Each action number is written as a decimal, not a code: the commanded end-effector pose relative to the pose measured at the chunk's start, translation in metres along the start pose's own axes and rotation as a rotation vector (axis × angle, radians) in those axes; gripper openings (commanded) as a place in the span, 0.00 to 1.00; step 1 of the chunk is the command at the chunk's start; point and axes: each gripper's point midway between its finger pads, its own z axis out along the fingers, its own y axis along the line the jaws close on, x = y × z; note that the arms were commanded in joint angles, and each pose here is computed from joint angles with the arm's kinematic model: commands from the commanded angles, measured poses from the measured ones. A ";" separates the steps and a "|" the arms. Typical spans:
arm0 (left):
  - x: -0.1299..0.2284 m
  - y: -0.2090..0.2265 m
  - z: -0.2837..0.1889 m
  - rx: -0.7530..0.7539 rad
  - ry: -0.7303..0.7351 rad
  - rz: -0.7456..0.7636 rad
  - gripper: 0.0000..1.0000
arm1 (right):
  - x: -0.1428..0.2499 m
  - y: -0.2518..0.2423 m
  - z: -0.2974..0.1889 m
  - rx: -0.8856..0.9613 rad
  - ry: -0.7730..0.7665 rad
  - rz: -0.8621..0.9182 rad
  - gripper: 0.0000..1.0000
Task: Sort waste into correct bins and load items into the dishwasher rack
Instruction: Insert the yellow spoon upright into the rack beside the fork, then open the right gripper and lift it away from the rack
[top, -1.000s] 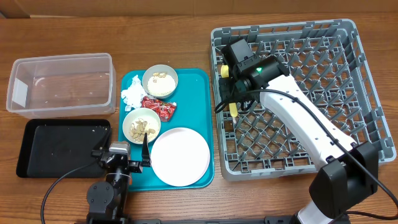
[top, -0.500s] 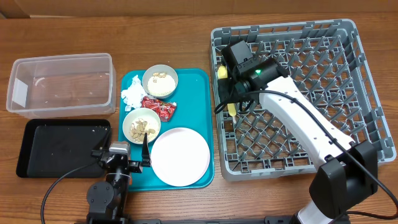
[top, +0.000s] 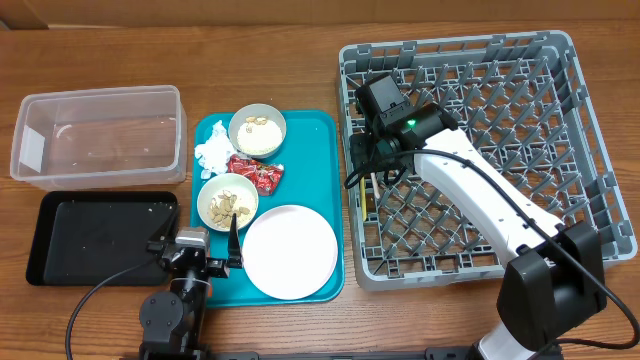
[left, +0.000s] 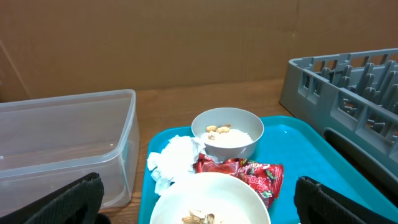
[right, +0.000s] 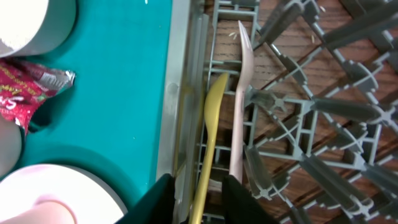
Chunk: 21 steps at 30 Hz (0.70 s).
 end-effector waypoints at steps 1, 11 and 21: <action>0.000 -0.002 0.000 0.006 -0.006 0.020 1.00 | -0.007 0.007 -0.010 -0.029 -0.023 -0.006 0.35; 0.000 -0.002 0.000 0.006 -0.006 0.020 1.00 | -0.043 0.029 -0.126 -0.175 -0.335 -0.014 0.48; 0.000 -0.002 0.000 0.006 -0.006 0.020 1.00 | -0.037 0.022 -0.171 -0.174 -0.429 -0.009 0.49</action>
